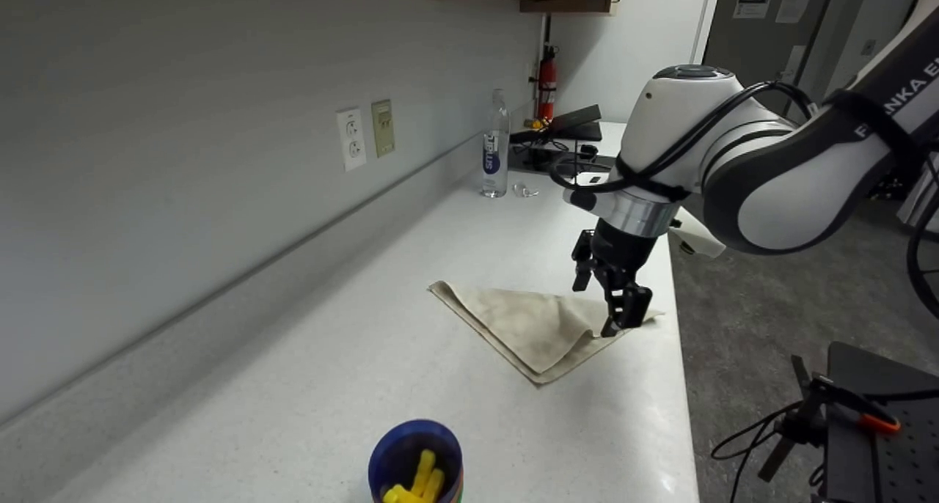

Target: Unfold the white towel

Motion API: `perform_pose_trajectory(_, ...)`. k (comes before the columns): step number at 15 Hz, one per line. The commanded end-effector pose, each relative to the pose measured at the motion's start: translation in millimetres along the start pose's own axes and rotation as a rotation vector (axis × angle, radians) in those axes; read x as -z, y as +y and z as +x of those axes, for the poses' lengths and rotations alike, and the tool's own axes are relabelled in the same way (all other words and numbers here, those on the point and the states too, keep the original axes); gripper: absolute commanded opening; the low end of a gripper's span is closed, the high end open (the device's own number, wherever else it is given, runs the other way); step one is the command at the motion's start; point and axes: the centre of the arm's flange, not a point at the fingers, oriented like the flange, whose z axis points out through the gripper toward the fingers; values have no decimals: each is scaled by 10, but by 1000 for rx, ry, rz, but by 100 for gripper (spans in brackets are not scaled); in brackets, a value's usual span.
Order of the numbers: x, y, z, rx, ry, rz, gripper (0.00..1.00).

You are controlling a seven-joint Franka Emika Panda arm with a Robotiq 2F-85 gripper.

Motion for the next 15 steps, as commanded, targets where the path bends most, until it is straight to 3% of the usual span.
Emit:
perform_pose_trajectory(1,-66,-72,-95,34,-26,-48,100)
perform_pose_trajectory(15,-288,-165,12,61,37,-132,100)
